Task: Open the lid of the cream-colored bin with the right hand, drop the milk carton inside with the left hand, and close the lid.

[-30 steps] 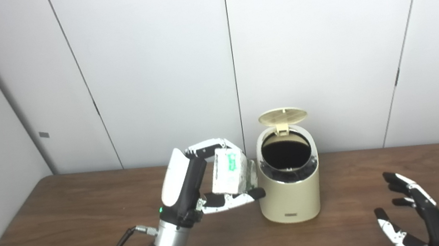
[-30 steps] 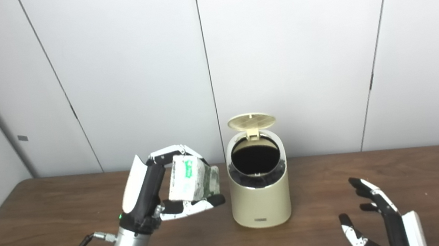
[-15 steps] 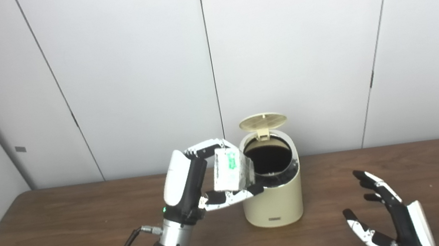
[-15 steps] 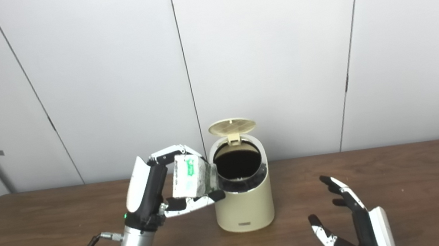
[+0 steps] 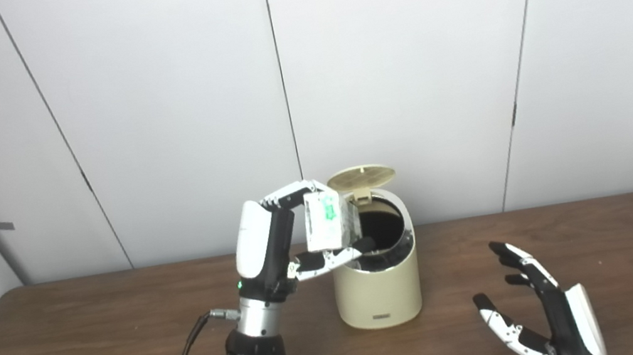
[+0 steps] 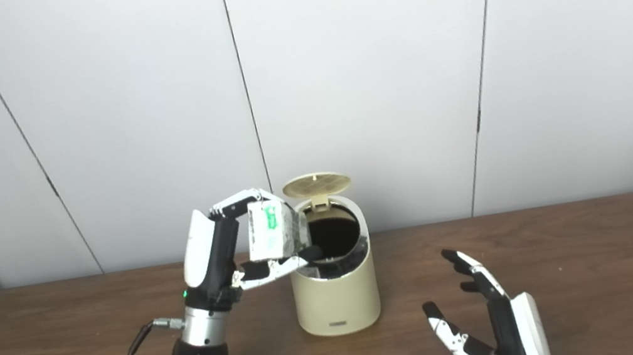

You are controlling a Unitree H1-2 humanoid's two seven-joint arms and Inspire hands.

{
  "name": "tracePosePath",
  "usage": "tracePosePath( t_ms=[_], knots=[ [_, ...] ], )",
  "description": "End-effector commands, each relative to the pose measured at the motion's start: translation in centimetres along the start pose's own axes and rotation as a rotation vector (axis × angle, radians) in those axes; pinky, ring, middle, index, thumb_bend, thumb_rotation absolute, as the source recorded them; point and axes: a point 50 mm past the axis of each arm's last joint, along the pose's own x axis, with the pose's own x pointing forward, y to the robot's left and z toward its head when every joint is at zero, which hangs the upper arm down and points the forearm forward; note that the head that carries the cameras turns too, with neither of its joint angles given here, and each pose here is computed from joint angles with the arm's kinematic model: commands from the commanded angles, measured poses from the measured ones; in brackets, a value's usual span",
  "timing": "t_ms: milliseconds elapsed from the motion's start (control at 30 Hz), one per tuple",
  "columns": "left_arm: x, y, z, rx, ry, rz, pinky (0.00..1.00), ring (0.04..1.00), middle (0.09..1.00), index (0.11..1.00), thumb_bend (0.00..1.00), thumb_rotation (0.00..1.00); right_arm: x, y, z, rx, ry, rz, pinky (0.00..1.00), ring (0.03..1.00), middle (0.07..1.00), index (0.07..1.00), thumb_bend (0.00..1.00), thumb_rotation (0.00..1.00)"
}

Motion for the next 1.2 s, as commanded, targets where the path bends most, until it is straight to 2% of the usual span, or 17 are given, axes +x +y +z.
tracePosePath(
  t_ms=[0,600,1167],
  knots=[
    [3.2,0.5,1.2,-0.039,-0.076,0.071,0.47,0.495,0.501,0.45,0.5,0.0,-2.5,2.0,-1.1,0.019,0.067,0.033,0.71,0.812,0.829,0.811,0.17,0.34],
    [4.0,-2.3,-0.4,-0.052,0.011,0.033,0.42,0.492,0.491,0.458,0.5,0.0,-2.5,3.0,-0.5,0.035,0.067,0.024,0.71,0.809,0.822,0.806,0.17,0.43],
    [2.4,-4.0,-2.4,0.02,0.08,-0.014,0.38,0.474,0.492,0.464,0.5,0.0,-2.7,3.0,0.0,0.034,0.06,0.019,0.7,0.803,0.816,0.801,0.19,0.44]
  ],
)
